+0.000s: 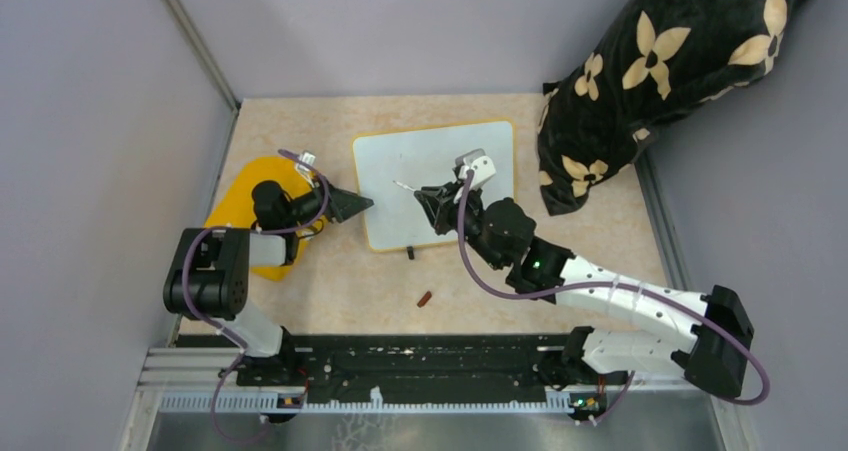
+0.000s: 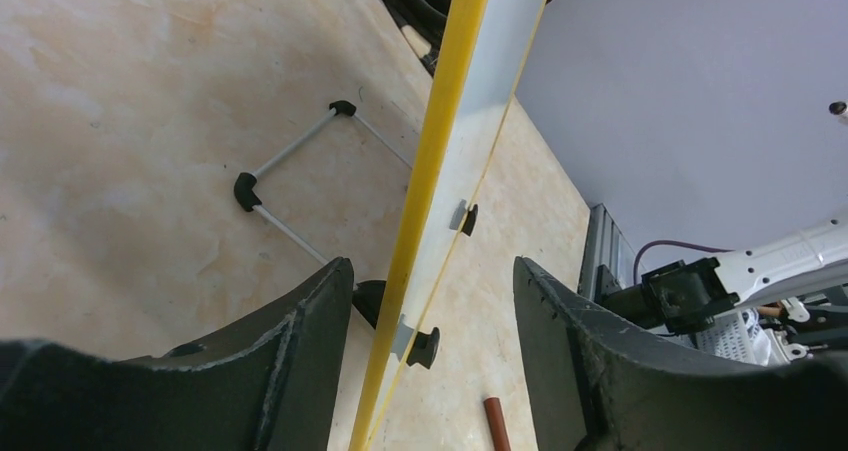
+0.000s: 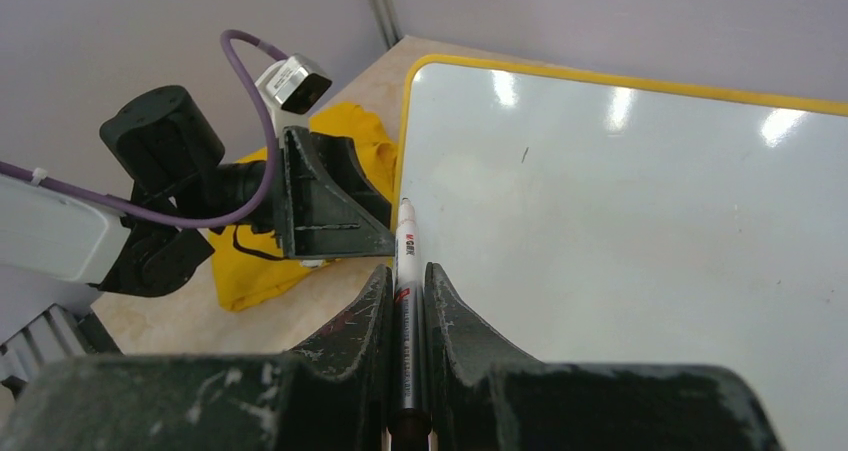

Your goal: Write a sentence on the whiteboard

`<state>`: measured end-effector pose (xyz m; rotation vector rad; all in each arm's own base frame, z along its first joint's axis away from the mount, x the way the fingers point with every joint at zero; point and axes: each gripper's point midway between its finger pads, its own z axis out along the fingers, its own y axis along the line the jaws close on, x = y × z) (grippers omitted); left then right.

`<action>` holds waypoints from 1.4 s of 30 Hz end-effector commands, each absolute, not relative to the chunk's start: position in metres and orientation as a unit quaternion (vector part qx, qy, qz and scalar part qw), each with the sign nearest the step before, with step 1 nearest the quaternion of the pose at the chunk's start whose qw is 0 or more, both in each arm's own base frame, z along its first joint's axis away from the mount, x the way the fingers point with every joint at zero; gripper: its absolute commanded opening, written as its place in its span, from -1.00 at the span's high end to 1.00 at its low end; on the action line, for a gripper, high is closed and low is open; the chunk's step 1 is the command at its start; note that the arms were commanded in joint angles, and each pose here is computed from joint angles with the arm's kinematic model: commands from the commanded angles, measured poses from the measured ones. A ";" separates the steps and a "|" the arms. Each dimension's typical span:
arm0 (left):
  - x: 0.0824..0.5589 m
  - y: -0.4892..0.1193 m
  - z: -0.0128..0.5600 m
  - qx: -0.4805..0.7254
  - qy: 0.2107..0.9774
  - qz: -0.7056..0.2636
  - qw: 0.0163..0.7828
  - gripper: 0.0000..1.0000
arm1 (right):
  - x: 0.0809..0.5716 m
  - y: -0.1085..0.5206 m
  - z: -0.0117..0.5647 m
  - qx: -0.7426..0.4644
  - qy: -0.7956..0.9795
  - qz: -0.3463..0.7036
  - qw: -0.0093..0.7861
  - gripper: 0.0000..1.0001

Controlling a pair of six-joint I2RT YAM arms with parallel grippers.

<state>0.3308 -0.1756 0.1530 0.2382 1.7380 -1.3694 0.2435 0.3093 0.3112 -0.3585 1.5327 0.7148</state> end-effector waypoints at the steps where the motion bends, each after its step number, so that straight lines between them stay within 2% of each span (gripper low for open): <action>1: 0.331 -0.179 0.162 0.133 0.681 -0.558 0.456 -0.28 | 0.241 0.321 0.344 -0.145 0.645 0.355 0.661 1.00; 15: 0.328 -0.179 0.145 0.147 0.679 -0.553 0.460 0.09 | 0.244 0.329 0.340 -0.152 0.644 0.354 0.661 1.00; 28: 0.329 -0.177 0.135 0.146 0.686 -0.543 0.463 0.46 | 0.260 0.321 0.328 -0.131 0.665 0.304 0.670 1.00; 39: 0.329 -0.178 0.134 0.147 0.686 -0.541 0.464 0.60 | 0.267 0.331 0.319 -0.126 0.676 0.301 0.661 1.00; 41: 0.329 -0.178 0.133 0.147 0.685 -0.542 0.464 0.56 | 0.267 0.334 0.318 -0.128 0.676 0.305 0.659 1.00; 42: 0.329 -0.178 0.134 0.147 0.685 -0.542 0.464 0.47 | 0.266 0.335 0.317 -0.129 0.676 0.307 0.658 1.00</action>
